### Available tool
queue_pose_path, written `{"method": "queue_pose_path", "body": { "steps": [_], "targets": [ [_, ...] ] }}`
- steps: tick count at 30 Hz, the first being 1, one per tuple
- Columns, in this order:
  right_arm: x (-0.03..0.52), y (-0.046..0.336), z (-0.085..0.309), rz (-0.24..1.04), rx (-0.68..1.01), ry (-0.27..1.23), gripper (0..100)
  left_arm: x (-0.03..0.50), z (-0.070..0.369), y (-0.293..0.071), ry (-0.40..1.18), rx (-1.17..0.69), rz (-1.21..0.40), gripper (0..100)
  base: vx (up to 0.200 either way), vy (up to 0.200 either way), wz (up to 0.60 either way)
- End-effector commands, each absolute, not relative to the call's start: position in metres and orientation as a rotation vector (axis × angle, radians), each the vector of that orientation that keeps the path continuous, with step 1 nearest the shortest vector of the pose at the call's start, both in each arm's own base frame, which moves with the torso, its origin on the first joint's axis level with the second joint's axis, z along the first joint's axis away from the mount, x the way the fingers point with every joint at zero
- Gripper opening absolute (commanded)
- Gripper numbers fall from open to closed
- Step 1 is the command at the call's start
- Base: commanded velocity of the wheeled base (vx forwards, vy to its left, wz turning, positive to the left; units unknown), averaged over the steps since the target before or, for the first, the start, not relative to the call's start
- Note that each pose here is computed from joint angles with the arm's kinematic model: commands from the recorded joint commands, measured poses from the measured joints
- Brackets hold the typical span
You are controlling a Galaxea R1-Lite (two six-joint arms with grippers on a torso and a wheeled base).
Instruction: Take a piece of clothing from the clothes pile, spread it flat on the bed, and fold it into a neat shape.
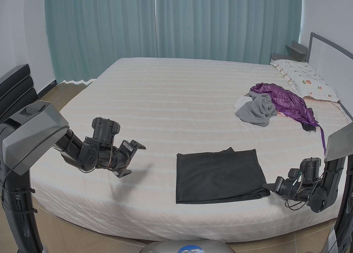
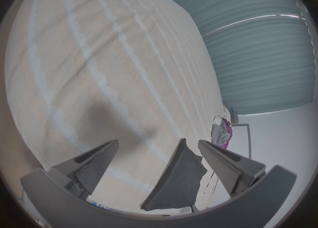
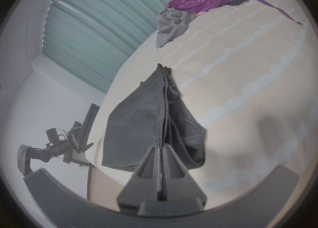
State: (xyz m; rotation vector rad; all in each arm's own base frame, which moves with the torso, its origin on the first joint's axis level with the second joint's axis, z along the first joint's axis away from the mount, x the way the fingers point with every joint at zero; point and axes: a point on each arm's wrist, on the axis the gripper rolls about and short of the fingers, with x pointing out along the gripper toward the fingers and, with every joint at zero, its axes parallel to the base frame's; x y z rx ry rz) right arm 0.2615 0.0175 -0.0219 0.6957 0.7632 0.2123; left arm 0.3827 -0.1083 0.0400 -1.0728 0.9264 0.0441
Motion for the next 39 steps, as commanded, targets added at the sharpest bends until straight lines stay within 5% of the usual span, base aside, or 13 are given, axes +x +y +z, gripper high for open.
{"method": "queue_pose_path", "body": {
  "steps": [1, 18, 19, 39],
  "targets": [
    [0.258, 0.016, -0.021, 0.207, 0.697, 0.767, 0, 0.383, 0.039, -0.108, 0.929, -1.071, 0.046, 100, 0.0, 0.0, 0.0],
    [0.254, 0.012, -0.023, 0.197, 0.674, 0.777, 0, 0.383, 0.039, -0.108, 0.929, -1.071, 0.046, 100, 0.0, 0.0, 0.0],
    [0.254, 0.011, -0.025, 0.195, 0.669, 0.781, 100, 0.383, 0.039, -0.108, 0.929, -1.071, 0.046, 100, 0.0, 0.0, 0.0],
    [0.273, -0.021, 0.008, 0.098, 0.837, 0.591, 100, 0.376, 0.044, -0.111, 0.941, -1.09, 0.041, 100, 0.0, 0.0, 0.0]
  ]
}}
